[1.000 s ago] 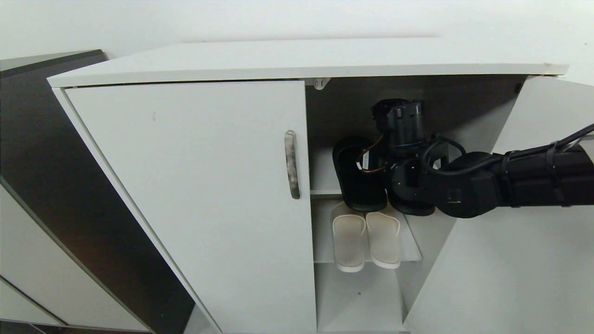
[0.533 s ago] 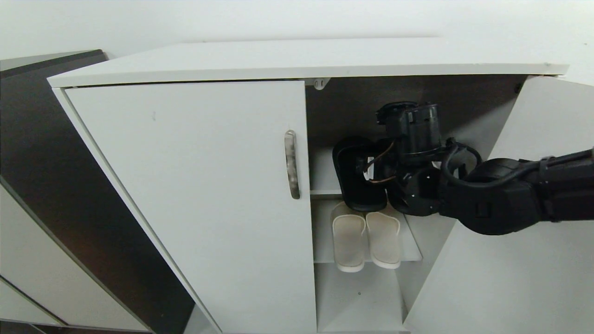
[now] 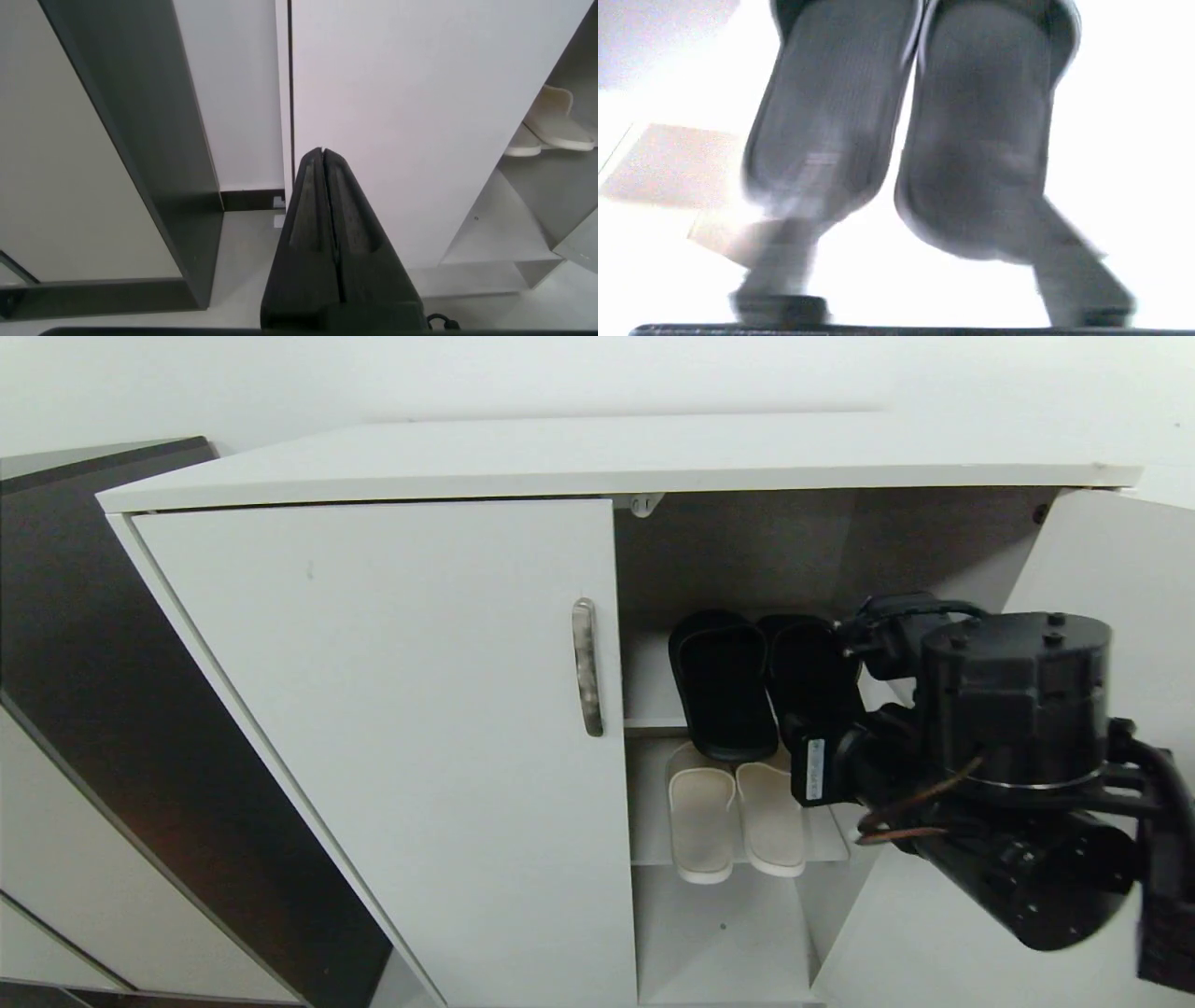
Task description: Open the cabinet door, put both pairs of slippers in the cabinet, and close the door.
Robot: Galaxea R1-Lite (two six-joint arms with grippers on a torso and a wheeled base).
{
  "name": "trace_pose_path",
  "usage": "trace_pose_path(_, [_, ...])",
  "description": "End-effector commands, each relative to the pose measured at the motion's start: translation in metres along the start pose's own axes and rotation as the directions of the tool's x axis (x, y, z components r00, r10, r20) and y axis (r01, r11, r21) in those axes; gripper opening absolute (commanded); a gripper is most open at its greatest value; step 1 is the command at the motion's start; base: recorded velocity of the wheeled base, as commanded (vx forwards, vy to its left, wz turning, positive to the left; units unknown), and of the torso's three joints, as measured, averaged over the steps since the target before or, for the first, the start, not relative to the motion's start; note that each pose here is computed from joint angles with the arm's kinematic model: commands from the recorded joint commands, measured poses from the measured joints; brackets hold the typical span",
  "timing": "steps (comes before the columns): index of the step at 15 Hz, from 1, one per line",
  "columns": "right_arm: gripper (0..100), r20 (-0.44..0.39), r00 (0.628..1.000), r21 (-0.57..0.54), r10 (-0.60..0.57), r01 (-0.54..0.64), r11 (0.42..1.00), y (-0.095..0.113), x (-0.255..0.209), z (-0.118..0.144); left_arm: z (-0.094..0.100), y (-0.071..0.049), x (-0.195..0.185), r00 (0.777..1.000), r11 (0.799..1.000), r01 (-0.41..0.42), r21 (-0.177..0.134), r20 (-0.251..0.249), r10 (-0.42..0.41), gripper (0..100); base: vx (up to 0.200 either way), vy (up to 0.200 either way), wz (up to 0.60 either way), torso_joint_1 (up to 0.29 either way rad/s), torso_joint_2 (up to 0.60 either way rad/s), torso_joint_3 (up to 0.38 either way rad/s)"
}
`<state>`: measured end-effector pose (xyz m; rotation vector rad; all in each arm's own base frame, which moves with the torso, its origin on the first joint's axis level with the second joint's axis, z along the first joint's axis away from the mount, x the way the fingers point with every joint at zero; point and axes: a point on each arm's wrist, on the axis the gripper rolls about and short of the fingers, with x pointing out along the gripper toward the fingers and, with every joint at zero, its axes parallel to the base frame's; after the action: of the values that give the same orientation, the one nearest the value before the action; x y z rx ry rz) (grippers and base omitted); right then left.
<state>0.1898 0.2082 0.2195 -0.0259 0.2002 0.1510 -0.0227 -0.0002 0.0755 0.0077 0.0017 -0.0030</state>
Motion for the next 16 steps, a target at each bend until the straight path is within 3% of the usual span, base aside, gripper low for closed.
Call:
trace_pose_path(1, [0,0.02,0.998,0.01,0.053,-0.053,0.999,-0.015,-0.033,-0.002,0.0,0.0,0.0,1.0,1.0,0.0,0.0,0.0,0.0,0,0.0,0.0,0.0,0.0,0.0,0.0])
trace_pose_path(9, [0,-0.05,0.99,-0.01,0.132,-0.133,0.991,-0.007,-0.035,-0.023,0.0,0.0,0.0,1.0,1.0,0.0,0.0,0.0,0.0,0,0.0,0.0,0.0,0.0,0.0,0.0])
trace_pose_path(16, [0,-0.036,0.987,-0.001,0.157,-0.157,0.988,-0.001,-0.039,-0.019,0.0,0.0,0.0,1.0,1.0,0.002,0.0,-0.001,-0.002,0,-0.2,0.0,0.0,0.002,0.0,0.003])
